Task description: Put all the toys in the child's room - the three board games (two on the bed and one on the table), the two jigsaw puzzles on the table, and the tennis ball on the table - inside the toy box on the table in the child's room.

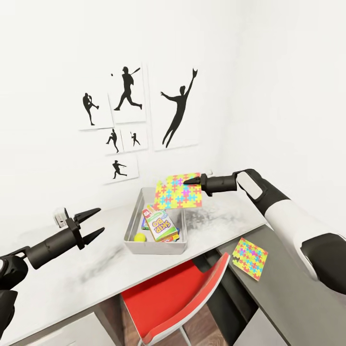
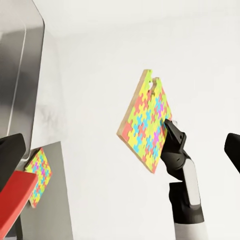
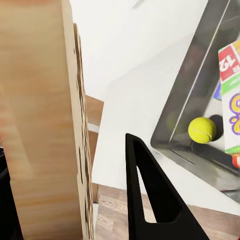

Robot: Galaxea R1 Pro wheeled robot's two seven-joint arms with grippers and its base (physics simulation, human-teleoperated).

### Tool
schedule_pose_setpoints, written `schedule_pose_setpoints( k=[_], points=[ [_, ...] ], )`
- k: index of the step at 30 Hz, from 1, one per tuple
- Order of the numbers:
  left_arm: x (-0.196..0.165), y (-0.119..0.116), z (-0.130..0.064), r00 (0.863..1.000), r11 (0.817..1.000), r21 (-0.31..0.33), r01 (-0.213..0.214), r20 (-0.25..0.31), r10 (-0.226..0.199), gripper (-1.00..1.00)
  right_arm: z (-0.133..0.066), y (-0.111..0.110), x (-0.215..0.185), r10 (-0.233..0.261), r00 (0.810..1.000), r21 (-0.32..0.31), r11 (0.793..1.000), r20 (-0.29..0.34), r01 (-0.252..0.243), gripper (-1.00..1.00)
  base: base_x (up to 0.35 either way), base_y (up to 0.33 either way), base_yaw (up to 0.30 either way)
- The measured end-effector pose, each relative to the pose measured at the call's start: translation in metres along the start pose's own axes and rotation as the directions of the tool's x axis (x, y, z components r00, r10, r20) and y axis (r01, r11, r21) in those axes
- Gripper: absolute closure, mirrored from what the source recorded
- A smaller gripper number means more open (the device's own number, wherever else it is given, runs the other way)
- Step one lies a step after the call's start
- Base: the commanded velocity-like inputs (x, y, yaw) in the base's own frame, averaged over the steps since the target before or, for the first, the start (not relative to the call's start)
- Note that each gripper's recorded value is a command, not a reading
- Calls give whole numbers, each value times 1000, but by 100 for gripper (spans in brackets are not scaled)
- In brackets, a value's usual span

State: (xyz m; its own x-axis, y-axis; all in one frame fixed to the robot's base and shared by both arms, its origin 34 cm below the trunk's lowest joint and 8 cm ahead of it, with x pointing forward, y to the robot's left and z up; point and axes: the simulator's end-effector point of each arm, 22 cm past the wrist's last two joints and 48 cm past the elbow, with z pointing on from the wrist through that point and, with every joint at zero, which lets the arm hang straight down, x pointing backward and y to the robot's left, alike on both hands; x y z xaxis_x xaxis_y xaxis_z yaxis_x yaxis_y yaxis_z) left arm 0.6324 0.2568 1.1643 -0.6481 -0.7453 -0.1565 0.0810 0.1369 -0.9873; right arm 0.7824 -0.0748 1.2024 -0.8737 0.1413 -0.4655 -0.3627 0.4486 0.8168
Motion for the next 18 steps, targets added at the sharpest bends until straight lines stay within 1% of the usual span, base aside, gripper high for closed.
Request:
schedule_pose_setpoints(
  k=[9,13,18],
  points=[
    [2,4,3,1000,1000,-11,2,-1,-2,-100,2,-11,9,18,1000,9,1000,-9,-18,100,0,0,0],
    [3,8,4,1000,1000,-27,-6,-1,6,-100,-10,-24,8,27,1000,31,999,4,-28,100,0,0,0],
    [3,8,5,1000,1000,-29,-12,0,12,-100,-20,-29,3,28,999,40,999,18,-29,100,0,0,0]
  ],
)
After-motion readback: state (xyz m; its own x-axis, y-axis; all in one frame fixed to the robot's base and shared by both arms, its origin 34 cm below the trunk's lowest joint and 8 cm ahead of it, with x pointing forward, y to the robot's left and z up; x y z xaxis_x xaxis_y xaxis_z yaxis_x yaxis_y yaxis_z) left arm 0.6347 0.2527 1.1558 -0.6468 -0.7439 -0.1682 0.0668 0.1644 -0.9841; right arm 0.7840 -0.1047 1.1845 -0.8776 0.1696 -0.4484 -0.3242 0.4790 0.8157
